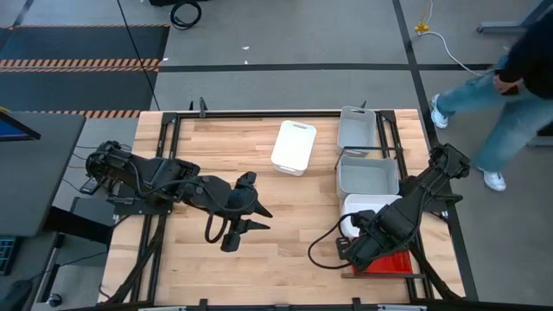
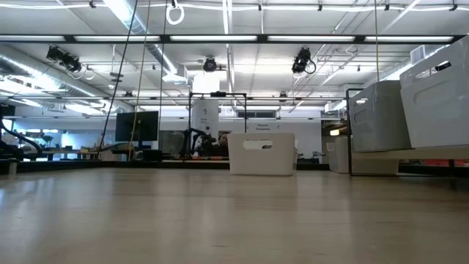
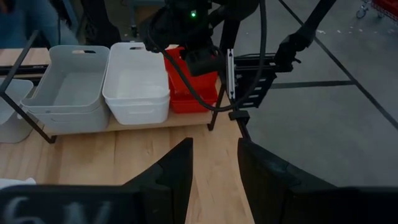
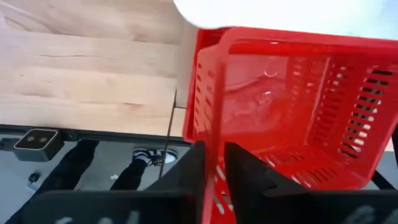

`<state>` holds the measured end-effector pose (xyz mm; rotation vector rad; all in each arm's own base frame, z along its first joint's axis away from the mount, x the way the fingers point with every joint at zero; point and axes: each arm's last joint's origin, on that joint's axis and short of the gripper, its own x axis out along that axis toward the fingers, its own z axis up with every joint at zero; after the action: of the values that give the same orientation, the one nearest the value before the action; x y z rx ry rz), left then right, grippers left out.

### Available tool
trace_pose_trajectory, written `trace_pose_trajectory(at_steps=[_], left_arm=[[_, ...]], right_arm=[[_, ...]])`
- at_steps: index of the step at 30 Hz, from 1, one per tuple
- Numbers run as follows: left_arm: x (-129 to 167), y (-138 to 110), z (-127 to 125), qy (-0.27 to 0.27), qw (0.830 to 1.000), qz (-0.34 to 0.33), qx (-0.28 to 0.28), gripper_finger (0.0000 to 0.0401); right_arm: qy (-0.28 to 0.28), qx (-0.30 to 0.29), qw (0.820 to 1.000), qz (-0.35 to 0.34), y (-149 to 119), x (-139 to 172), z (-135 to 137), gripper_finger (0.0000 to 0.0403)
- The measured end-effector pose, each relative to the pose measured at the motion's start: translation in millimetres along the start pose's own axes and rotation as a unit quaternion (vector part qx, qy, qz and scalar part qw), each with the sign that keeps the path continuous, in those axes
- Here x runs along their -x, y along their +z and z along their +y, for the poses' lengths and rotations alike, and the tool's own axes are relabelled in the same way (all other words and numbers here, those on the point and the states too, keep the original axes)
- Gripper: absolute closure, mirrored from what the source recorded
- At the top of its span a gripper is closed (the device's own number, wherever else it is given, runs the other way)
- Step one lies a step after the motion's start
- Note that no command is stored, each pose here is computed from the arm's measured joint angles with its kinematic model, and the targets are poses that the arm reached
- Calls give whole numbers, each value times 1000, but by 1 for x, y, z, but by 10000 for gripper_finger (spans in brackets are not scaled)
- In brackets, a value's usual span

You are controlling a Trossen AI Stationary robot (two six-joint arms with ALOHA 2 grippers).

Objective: Stack baskets on shelf by color
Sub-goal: Stack the red bin on top of the red bin on the shelf

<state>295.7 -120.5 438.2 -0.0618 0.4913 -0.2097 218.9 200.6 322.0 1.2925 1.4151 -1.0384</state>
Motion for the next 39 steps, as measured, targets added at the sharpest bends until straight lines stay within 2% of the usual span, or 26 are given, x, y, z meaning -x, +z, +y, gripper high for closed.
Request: trace_pose_trajectory(at_steps=[6, 12, 19, 23, 29, 39], left_arm=[[0, 0, -1, -2, 1000, 1, 0, 269], [0, -1, -1, -1, 1000, 5, -4, 269], [0, -1, -1, -1, 1000, 5, -6, 269], [0, -1, -1, -1, 1000, 5, -6, 269], [0, -1, -1, -1, 1000, 5, -25, 269], [0, -1, -1, -3, 1000, 6, -24, 269]], right_arm=[[4, 9, 1000, 3, 0, 0, 1, 280], [7, 11, 1000, 7, -1, 0, 2, 254], [4, 22, 1000, 5, 0, 0, 1, 249], [21, 24, 999, -4, -1, 0, 3, 250], [24, 16, 1000, 7, 3, -13, 8, 250], [0, 13, 1000, -6, 9, -29, 6, 251]])
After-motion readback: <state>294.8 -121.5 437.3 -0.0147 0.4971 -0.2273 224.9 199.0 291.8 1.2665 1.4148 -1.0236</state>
